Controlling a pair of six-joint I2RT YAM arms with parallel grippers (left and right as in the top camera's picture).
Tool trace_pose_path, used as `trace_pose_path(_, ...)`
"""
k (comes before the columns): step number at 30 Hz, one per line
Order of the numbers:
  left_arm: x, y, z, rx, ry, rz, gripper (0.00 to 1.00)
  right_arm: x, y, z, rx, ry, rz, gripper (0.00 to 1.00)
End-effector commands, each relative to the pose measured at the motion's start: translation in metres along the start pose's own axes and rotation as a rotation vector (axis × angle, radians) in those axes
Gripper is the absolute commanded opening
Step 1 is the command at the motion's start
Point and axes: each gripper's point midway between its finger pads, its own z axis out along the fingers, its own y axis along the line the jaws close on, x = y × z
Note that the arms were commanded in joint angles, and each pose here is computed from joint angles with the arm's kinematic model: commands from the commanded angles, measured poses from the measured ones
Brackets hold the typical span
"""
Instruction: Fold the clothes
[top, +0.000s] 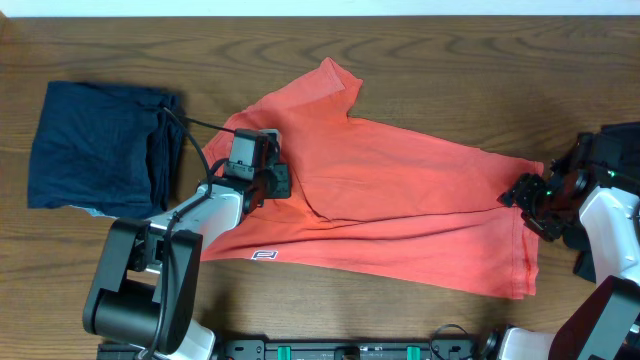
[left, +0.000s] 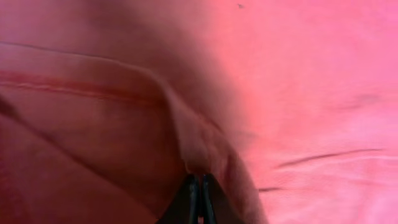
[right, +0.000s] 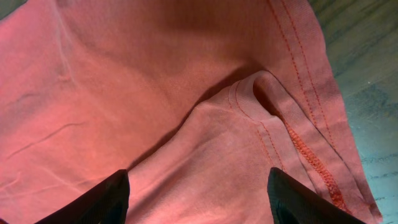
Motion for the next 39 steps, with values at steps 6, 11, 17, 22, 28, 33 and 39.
trace_pose_path(6, -0.032, -0.026, -0.018, 0.093, -0.093, 0.001, 0.06, -0.006, 0.004, -0.006, -0.014, -0.027, -0.018, 0.69)
trace_pose_path(11, -0.043, -0.034, -0.021, 0.115, -0.137, -0.007, 0.06, -0.006, 0.004, -0.006, -0.015, -0.029, -0.019, 0.69)
trace_pose_path(17, -0.050, -0.058, -0.021, 0.163, -0.184, 0.046, 0.06, -0.006, 0.004, -0.006, -0.015, -0.029, -0.018, 0.70)
trace_pose_path(22, -0.043, -0.057, -0.018, 0.127, -0.169, 0.054, 0.06, -0.005, 0.004, -0.006, -0.013, -0.025, -0.018, 0.70)
trace_pose_path(28, -0.040, -0.062, -0.019, 0.153, -0.154, 0.057, 0.12, -0.006, 0.004, -0.006, -0.014, -0.027, -0.018, 0.69)
trace_pose_path(33, -0.044, -0.059, -0.024, 0.150, -0.163, 0.054, 0.62, -0.005, 0.004, -0.006, -0.013, -0.025, -0.018, 0.69)
trace_pose_path(39, -0.054, -0.049, -0.059, 0.100, -0.204, 0.045, 0.45, -0.006, 0.004, -0.006, -0.015, -0.029, -0.018, 0.69)
